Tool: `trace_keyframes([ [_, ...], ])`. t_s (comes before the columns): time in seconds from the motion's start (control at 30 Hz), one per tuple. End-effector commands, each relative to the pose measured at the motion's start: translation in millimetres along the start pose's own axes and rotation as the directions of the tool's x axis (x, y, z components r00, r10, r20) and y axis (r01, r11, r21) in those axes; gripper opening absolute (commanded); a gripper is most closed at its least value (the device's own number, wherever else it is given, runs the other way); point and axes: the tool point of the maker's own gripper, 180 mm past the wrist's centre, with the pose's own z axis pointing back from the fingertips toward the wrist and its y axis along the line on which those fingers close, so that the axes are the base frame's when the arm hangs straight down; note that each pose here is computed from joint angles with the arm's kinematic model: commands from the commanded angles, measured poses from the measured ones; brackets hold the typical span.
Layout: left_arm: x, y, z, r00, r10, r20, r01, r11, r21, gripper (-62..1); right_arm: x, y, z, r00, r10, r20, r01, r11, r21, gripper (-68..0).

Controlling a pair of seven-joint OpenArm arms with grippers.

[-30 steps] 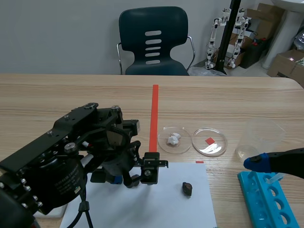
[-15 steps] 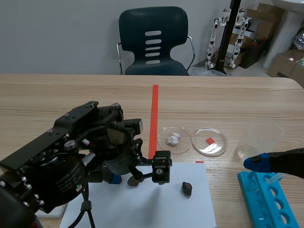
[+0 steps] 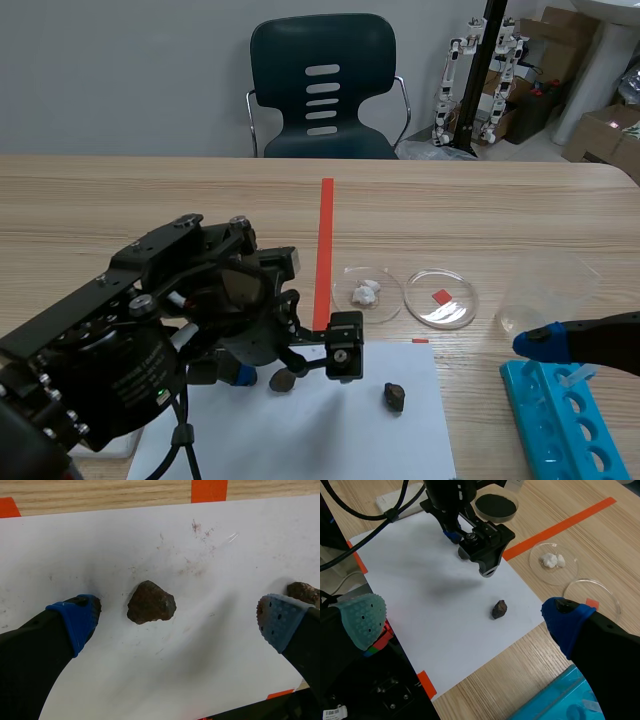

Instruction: Put the middle mineral back

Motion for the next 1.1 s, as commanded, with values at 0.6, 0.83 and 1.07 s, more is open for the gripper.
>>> trace_keyframes([
  [0.6,13,7,21,0.975,-0.048,0.218,0.052,0.999,-0.015,1.4,4.6,-1,0,1.000,0.003,0.017,-0.003,1.000,0.006,0.4],
  [0.83,13,7,21,0.975,-0.048,0.218,0.052,0.999,-0.015,1.4,4.6,-1,0,1.000,0.003,0.017,-0.003,1.000,0.006,0.4],
  [1.07,13,7,21,0.975,-0.048,0.216,0.052,0.999,-0.014,1.4,4.6,-1,0,1.000,0.003,0.017,-0.003,1.000,0.006,0.4],
])
